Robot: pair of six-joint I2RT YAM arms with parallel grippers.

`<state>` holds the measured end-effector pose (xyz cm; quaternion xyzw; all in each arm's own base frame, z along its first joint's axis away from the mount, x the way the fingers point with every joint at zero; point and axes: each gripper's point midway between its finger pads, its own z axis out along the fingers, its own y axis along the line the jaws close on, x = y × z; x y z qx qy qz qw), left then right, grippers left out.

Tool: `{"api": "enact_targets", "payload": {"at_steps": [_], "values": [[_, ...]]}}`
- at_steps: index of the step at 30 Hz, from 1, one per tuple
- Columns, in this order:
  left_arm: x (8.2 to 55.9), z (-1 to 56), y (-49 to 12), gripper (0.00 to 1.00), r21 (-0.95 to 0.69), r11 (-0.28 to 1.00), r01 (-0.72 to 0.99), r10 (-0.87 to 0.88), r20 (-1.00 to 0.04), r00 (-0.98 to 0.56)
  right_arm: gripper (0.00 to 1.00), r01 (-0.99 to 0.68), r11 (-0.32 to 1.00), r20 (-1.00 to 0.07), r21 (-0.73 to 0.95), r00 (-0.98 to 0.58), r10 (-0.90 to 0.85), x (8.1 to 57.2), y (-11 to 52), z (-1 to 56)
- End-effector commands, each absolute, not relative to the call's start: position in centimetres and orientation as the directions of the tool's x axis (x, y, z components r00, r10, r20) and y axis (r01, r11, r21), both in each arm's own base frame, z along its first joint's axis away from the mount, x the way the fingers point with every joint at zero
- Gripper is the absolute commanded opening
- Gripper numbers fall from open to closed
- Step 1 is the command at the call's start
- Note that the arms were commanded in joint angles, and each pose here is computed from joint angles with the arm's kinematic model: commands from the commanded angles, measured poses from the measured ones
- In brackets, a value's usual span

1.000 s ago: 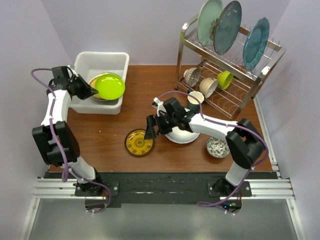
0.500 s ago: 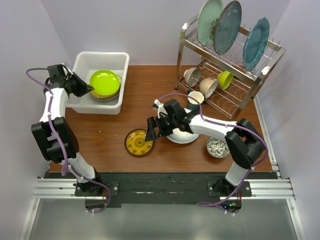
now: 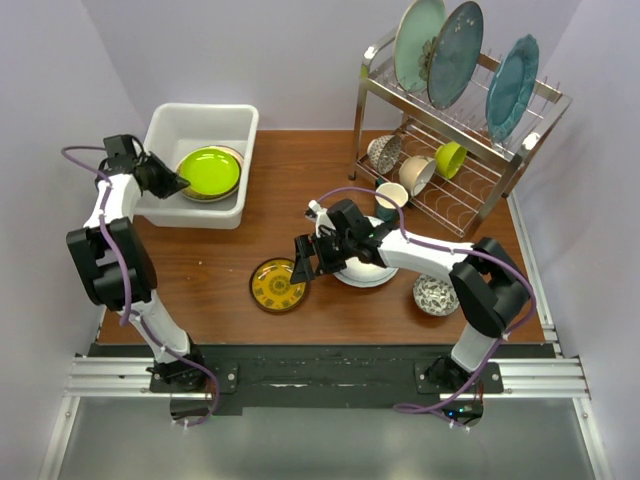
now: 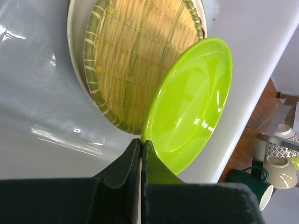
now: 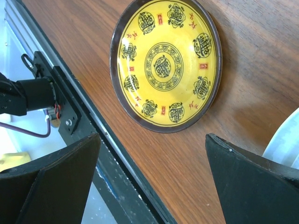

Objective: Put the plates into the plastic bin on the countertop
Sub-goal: Place the plate in the plastic bin.

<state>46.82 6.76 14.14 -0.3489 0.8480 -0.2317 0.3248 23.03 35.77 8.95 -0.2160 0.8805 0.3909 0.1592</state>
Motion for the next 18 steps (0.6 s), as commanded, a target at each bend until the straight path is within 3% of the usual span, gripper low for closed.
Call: {"api": "enact_targets", "payload": {"at_steps": [1,13,18], "values": [[48.4,15.4,7.9,0.0,-0.635,0.65,-0.417,-0.748,-0.436,-0.5,0.99,-0.503,0.596,-0.438,0.626,-0.859,-0.265,23.0,35.9,8.7],[48.7,13.8,8.1,0.0,-0.622,0.654,-0.431,-0.744,-0.427,-0.513,0.99,-0.5,0.603,-0.433,0.622,-0.861,-0.268,23.1,36.0,8.5],[48.5,13.6,8.7,0.05,-0.599,0.664,-0.447,-0.74,-0.442,-0.507,0.99,-0.5,0.606,-0.43,0.619,-0.861,-0.271,23.1,35.9,8.4]]}}
